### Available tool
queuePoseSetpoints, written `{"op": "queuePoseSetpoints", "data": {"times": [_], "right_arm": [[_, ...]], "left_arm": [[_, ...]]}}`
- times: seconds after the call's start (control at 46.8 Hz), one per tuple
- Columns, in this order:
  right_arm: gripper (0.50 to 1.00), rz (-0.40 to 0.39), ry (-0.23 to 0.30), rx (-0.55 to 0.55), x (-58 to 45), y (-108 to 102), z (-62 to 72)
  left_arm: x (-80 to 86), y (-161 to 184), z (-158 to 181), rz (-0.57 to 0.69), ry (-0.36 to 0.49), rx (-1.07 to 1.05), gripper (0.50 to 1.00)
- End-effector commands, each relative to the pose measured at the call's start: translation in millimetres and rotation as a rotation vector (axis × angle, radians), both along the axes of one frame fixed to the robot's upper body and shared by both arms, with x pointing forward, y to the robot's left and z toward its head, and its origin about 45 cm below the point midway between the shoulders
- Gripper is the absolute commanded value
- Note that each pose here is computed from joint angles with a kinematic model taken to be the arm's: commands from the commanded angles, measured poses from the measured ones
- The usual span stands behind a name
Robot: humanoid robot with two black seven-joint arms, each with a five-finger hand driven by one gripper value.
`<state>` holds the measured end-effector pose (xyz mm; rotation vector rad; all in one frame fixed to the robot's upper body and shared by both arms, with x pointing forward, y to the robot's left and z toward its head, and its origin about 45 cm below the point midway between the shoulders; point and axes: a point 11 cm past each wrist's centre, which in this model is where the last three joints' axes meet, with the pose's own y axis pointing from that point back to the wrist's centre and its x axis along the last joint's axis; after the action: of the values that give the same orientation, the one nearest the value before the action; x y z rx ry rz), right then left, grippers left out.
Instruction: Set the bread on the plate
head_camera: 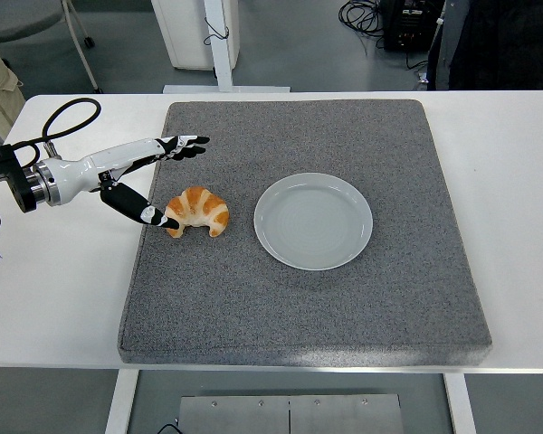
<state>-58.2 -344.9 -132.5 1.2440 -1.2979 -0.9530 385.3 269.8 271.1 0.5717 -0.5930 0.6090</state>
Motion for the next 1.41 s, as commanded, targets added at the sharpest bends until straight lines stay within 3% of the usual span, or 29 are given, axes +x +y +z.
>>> {"op": "queuePoseSetpoints", "data": {"times": [0.0,0.342,0.791,1.004,1.389], "right_arm": [[1.0,-0.001,0.0,0.0,-0.3,0.0,0.0],[1.0,0.0,0.001,0.0,-0.3,0.0,0.0],[1.0,0.0,0.001,0.0,-0.3,0.0,0.0],[1.0,0.002,0.001,0.0,-0.3,0.0,0.0],[1.0,0.0,0.001,0.0,-0.3,0.0,0.0]], "left_arm": [[-2.9,0.5,-7.9,0.002,0.018,0.008,0.995],[-4.9,3.4,-21.1,0.025,0.015,0.022,0.977],[3.9,7.7,-39.9,0.105,-0.146,0.094,0.972],[2.4,-1.4,-64.6,0.086,-0.154,0.146,0.971],[4.4,-11.0,-64.7,0.093,-0.173,0.113,0.972]]}}
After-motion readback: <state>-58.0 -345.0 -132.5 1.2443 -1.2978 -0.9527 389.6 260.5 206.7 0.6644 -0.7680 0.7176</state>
